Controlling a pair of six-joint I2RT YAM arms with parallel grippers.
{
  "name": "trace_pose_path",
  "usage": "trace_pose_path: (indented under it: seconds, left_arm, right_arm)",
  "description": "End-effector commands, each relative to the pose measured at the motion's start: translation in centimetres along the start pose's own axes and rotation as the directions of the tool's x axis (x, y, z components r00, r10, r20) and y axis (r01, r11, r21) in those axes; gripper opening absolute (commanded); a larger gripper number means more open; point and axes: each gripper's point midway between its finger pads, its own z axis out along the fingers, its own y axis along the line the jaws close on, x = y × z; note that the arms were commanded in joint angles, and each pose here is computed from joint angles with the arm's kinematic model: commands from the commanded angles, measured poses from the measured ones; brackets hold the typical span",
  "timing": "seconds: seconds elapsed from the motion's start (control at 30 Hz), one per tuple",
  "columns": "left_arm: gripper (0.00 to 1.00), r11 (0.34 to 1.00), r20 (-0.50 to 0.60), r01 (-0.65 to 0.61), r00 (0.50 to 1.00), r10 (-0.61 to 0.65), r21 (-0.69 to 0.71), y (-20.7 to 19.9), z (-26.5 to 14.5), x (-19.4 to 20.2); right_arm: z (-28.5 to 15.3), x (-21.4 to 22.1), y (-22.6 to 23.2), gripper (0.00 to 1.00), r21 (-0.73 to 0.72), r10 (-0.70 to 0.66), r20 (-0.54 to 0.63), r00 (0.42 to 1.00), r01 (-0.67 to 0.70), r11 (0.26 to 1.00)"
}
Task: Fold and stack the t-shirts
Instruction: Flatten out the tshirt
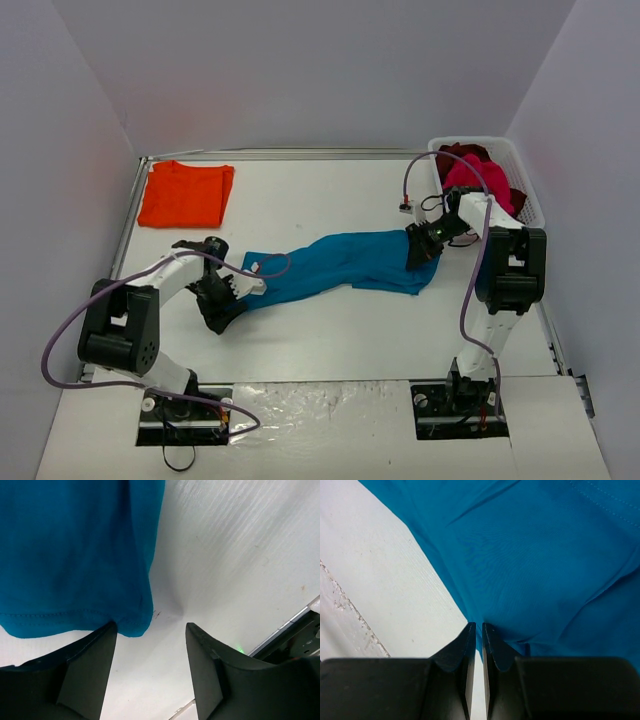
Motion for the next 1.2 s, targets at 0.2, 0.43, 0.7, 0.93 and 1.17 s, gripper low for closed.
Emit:
trace_pose_path:
  seconds: [0.2, 0.43, 0.7, 0.93, 1.17]
  left_arm:
    - [0.51, 0.986, -0.061, -0.037, 0.998, 0.027, -0.165, 2.1, 1.1, 0.2]
    - [0.44, 0.964, -0.087, -0.028, 0.996, 0.005, -0.263, 2.9, 1.7, 0.2]
    - [0.29, 0.957, -0.132, -0.019, 0.991, -0.020, -0.289, 3.5, 1.7, 0.6]
    - [0.02, 0.957, -0.128, -0.017, 0.992, -0.021, -0.290, 3.6, 1.7, 0.4]
    - [0.02, 0.972, -0.067, 0.013, 0.997, -0.030, -0.235, 3.0, 0.6, -1.7]
  right_arm:
    - [-0.1, 0.4, 0.5, 0.07, -0.011, 0.019, -0.020, 1.000, -0.019, 1.000]
    - [-0.3, 0.3, 0.4, 0.08, 0.002, 0.021, -0.015, 1.000, -0.021, 1.000]
    - [-0.5, 0.1, 0.4, 0.07, 0.010, 0.013, -0.008, 1.000, -0.013, 1.000]
    - [-0.7, 0.1, 0.5, 0.07, 0.013, 0.010, -0.002, 1.000, -0.010, 1.000]
    - [-3.0, -2.6, 0.6, 0.18, 0.075, -0.023, 0.060, 0.998, 0.018, 0.997]
